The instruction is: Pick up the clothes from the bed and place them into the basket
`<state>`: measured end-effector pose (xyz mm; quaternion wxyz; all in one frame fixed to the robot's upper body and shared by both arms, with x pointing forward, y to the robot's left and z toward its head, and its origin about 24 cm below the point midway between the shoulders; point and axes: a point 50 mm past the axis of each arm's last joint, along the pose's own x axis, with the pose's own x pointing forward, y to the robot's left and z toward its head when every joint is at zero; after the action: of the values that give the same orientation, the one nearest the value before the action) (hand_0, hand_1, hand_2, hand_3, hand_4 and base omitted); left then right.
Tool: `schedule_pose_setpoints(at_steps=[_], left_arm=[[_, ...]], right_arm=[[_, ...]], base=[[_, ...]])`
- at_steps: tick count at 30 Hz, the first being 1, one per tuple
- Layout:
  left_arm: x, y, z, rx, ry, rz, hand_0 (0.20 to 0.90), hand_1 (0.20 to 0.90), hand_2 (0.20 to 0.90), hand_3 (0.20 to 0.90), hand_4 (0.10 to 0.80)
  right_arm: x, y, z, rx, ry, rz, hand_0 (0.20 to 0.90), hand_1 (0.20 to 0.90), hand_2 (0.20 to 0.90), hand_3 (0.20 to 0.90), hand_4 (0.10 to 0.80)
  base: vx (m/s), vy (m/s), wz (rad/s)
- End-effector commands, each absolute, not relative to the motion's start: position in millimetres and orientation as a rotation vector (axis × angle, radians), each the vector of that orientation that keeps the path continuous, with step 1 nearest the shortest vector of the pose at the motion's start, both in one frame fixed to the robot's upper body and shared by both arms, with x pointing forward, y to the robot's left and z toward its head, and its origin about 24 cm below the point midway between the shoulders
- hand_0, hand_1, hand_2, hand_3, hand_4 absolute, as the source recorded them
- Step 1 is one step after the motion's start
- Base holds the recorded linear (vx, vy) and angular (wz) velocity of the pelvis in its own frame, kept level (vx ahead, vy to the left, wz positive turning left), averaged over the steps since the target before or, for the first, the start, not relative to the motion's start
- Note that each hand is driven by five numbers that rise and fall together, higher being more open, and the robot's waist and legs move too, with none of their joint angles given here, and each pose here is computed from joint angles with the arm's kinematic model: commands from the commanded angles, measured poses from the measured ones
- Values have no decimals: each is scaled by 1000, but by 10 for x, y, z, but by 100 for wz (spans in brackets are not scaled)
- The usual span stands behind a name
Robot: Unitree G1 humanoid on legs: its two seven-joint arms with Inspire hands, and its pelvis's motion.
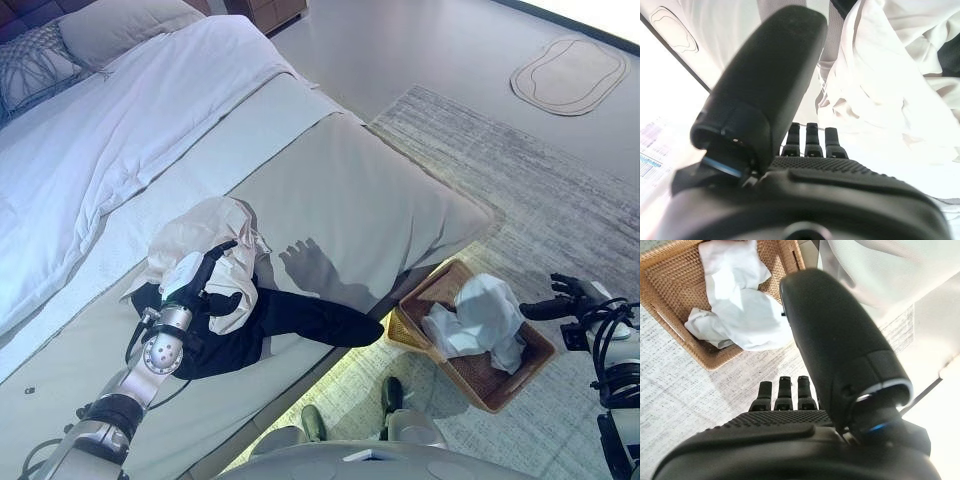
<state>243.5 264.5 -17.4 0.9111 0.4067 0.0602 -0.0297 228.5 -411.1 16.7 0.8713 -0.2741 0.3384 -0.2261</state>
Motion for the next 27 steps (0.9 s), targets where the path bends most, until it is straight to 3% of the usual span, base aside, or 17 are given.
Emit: schedule_pose_setpoints(at_steps=[1, 13, 17, 27], left_arm=[[2638, 2643, 226, 793, -83, 44, 900, 900, 900, 900, 800], [2520, 2743, 130, 803, -40, 113, 900, 900, 900, 900, 800], [2470, 2761, 64, 796, -15, 145, 900, 900, 900, 900, 800], [2292, 2854, -36, 829, 30, 180, 900, 900, 900, 900, 800]], right_arm=[[2584, -4099, 596, -625, 450, -541, 900, 900, 900, 900, 800], [2979, -3637, 943, -715, 187, -404, 900, 900, 900, 900, 800], [3191, -3282, 1142, -784, 31, -300, 900, 900, 900, 900, 800], [3425, -2867, 1418, -1065, -116, -191, 900, 900, 900, 900, 800]], base=[[32, 24, 1], [12, 31, 3], [28, 58, 19], [31, 42, 21]])
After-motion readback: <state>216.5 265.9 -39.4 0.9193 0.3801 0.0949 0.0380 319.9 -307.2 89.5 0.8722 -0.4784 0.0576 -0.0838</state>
